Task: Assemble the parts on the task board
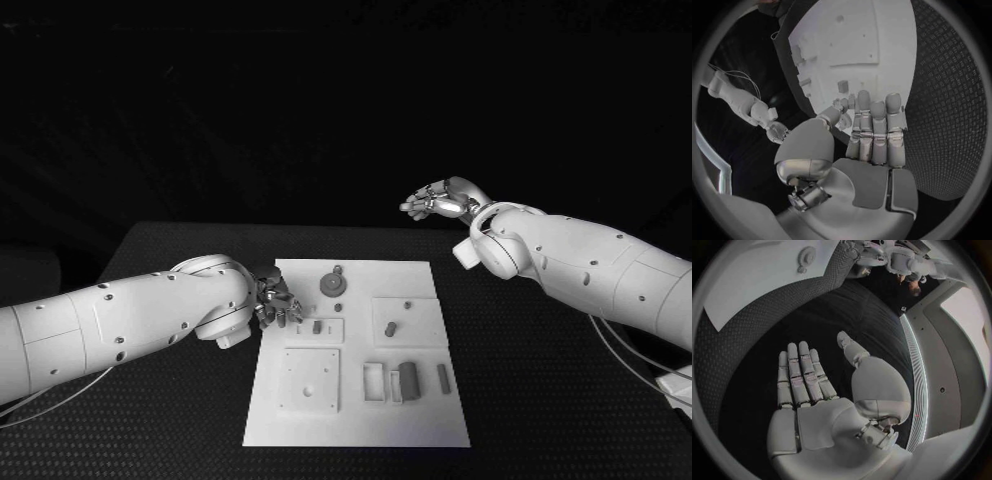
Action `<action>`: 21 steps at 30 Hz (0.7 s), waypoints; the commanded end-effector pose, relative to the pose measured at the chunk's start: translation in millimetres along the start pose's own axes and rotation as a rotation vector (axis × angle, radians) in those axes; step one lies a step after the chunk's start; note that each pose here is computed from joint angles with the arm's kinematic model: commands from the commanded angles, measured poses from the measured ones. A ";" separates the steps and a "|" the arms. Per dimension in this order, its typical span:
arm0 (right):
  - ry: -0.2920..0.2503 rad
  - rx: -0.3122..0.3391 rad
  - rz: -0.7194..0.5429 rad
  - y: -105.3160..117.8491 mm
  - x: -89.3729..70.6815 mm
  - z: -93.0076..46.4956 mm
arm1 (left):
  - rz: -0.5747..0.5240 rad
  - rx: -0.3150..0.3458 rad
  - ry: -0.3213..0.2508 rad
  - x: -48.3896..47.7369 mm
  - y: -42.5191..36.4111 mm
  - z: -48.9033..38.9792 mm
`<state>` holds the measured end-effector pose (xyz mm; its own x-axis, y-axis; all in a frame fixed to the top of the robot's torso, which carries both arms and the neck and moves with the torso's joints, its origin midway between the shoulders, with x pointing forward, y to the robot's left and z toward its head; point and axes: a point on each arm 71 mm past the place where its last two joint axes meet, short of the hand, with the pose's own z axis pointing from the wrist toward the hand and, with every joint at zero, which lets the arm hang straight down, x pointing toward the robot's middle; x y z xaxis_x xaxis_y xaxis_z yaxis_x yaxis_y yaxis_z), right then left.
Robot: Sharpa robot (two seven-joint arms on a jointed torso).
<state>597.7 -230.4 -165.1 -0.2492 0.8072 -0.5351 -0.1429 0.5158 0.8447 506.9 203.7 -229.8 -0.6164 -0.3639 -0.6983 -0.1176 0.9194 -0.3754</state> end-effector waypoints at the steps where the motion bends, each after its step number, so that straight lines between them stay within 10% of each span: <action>1: 0.012 -0.001 0.005 0.2 0.7 -0.2 | 0.016 -0.004 -0.018 1.8 -0.8 -0.6; 21: 0.010 -0.002 0.005 -0.1 -0.2 -1.0 | 0.064 -0.006 -0.060 12.1 -1.9 1.9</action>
<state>597.2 -231.6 -165.1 -0.2500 0.8072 -0.5347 -0.1412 0.5159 0.8449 500.2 198.5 -240.2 -0.6012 -0.3310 -0.7273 -0.1012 0.9344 -0.3416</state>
